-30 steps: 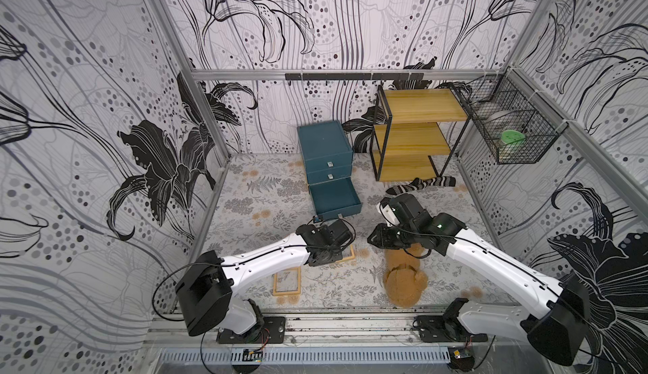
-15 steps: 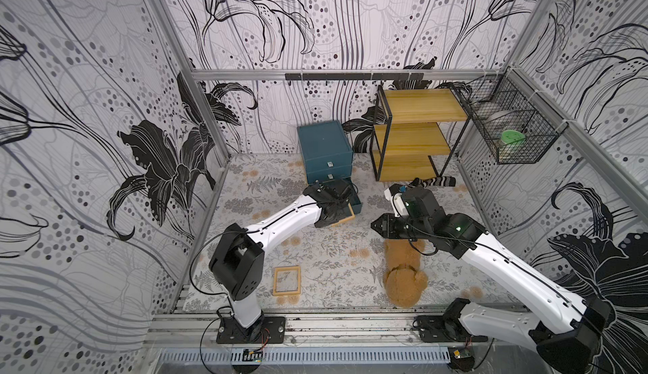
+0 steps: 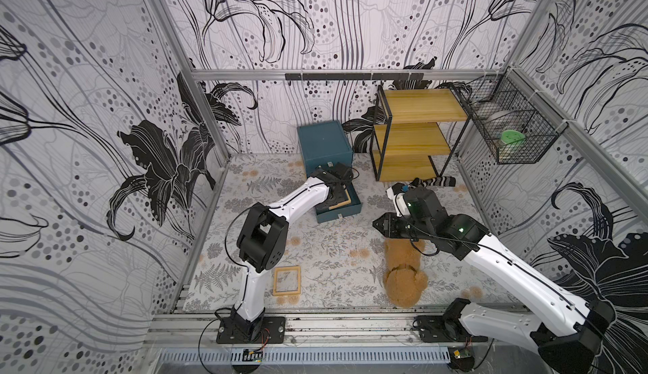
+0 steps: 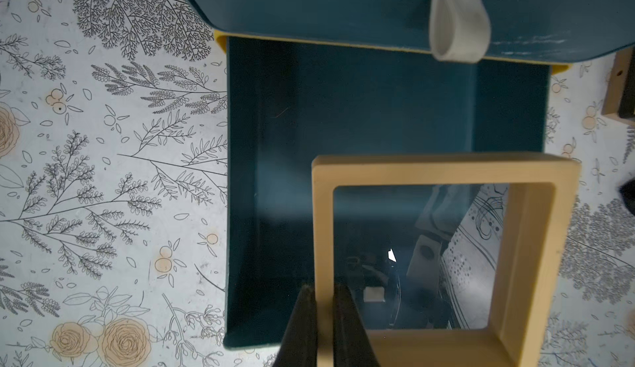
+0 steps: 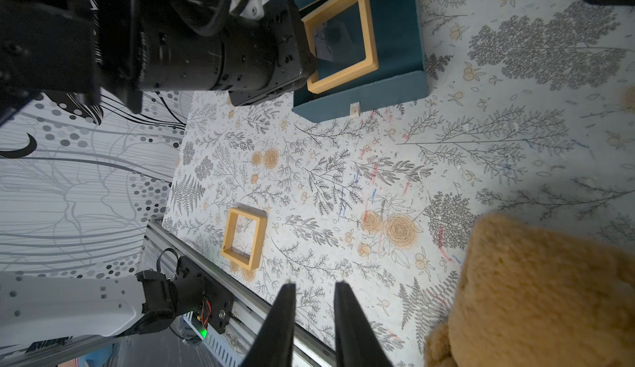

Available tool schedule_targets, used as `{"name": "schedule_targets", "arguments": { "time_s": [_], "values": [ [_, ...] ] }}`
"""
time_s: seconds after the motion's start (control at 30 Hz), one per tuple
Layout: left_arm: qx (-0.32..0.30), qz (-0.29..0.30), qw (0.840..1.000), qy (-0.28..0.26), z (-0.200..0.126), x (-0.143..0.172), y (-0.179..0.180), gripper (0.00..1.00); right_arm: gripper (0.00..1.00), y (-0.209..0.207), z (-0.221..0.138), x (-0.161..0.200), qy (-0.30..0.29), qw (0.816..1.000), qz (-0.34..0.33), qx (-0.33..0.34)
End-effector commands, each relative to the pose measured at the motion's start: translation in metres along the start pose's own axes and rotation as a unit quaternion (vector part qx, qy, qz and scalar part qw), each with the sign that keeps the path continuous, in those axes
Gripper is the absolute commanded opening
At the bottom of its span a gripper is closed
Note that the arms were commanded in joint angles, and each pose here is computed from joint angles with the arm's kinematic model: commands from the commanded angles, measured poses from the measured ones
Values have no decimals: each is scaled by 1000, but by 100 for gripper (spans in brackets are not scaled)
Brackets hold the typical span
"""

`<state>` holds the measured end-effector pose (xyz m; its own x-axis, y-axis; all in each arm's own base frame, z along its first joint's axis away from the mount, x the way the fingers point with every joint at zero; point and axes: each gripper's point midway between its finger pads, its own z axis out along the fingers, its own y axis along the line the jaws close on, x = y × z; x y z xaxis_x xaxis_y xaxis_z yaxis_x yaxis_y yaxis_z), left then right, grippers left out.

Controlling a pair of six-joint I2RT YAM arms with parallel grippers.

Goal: Place the brooch boxes into the drawer by color
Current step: Place the brooch box in the drawer.

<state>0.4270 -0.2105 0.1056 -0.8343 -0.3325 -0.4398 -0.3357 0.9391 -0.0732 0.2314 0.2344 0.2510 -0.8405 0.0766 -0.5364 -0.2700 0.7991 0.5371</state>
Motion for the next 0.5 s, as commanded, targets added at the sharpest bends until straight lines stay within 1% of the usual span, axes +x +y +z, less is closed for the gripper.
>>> {"name": "schedule_targets", "arguments": {
  "time_s": [0.0, 0.17, 0.47],
  "values": [
    [5, 5, 1000, -27, -1, -17, -5, 0, 25, 2, -11, -3, -11, 1000, 4, 3],
    [-2, 10, 1000, -27, 8, -21, -5, 0, 25, 1, -9, 0, -8, 1000, 10, 0],
    [-9, 14, 1000, -17, 31, -13, -7, 0, 25, 2, -9, -1, -8, 1000, 11, -3]
  ]
}}
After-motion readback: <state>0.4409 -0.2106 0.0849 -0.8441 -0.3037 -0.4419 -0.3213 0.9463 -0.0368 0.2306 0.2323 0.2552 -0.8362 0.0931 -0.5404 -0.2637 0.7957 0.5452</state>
